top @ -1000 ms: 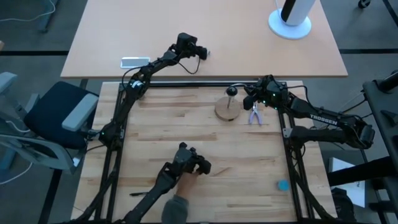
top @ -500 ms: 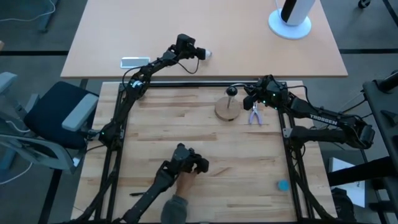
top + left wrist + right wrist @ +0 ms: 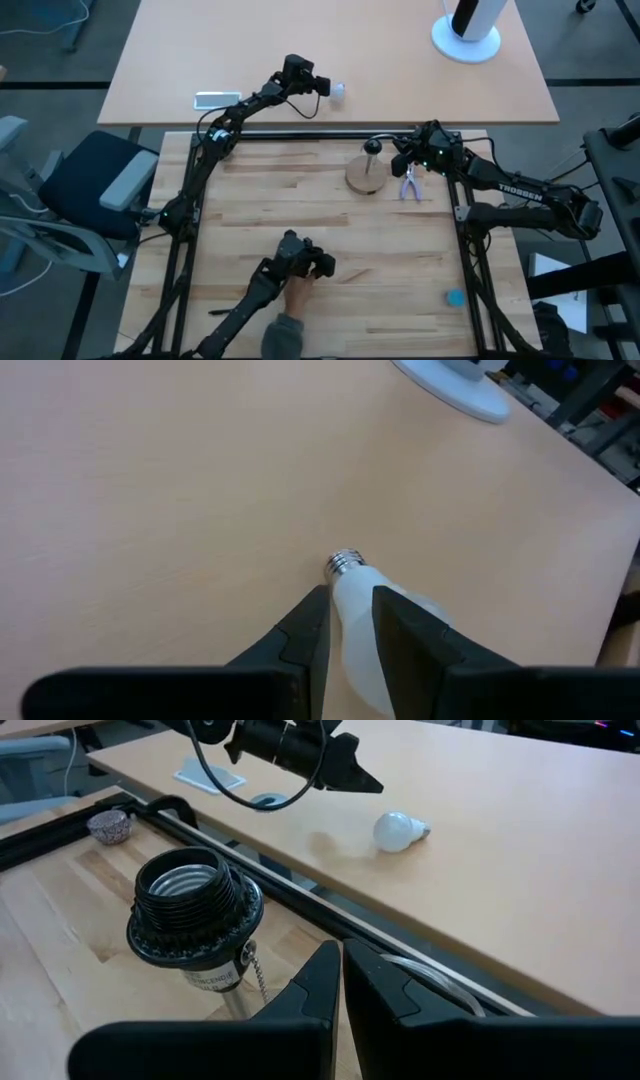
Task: Screw lightbulb
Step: Move the lightbulb to the table
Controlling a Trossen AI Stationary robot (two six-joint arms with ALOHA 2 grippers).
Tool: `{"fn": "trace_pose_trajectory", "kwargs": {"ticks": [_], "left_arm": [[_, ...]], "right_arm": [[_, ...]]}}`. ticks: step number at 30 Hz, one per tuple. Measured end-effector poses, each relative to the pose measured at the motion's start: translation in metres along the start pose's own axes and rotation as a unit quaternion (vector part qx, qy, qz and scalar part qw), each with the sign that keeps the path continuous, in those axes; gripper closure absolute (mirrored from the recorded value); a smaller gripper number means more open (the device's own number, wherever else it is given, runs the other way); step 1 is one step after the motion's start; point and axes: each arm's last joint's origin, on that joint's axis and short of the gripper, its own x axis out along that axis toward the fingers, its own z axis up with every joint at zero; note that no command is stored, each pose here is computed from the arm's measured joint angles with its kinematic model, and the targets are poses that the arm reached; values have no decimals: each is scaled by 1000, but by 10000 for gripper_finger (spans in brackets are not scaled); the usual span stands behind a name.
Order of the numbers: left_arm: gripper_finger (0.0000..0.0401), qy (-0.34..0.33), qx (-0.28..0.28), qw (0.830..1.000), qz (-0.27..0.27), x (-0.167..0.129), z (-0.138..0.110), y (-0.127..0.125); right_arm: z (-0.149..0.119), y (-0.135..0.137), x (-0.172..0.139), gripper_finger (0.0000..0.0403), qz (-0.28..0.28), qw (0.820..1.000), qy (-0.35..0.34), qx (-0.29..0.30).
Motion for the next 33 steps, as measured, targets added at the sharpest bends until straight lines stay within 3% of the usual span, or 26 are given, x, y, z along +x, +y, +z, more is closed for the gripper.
{"fn": "trace_pose_trajectory", "kwargs": {"ticks": [9, 12, 19, 26, 29, 33], "left_arm": [[397, -34, 25, 999, -12, 1, 5, -6], [381, -60, 25, 998, 25, 2, 7, -12], [342, -57, 32, 998, 12, 2, 7, -13], [317, -59, -35, 997, 20, 0, 8, 2], [314, -39, -126, 991, 0, 5, -1, 8], [314, -35, -150, 988, 7, 12, -11, 4]], "right_arm": [[0, 0, 0, 390, -1, 1000, 0, -4], [0, 0, 0, 390, -1, 1000, 0, -5], [0, -1, 0, 390, -1, 1000, 0, -5], [0, 0, 0, 390, -1, 1000, 0, -5], [0, 0, 0, 390, -1, 1000, 0, -5], [0, 0, 0, 390, 10, 1000, 1, -4]]}}
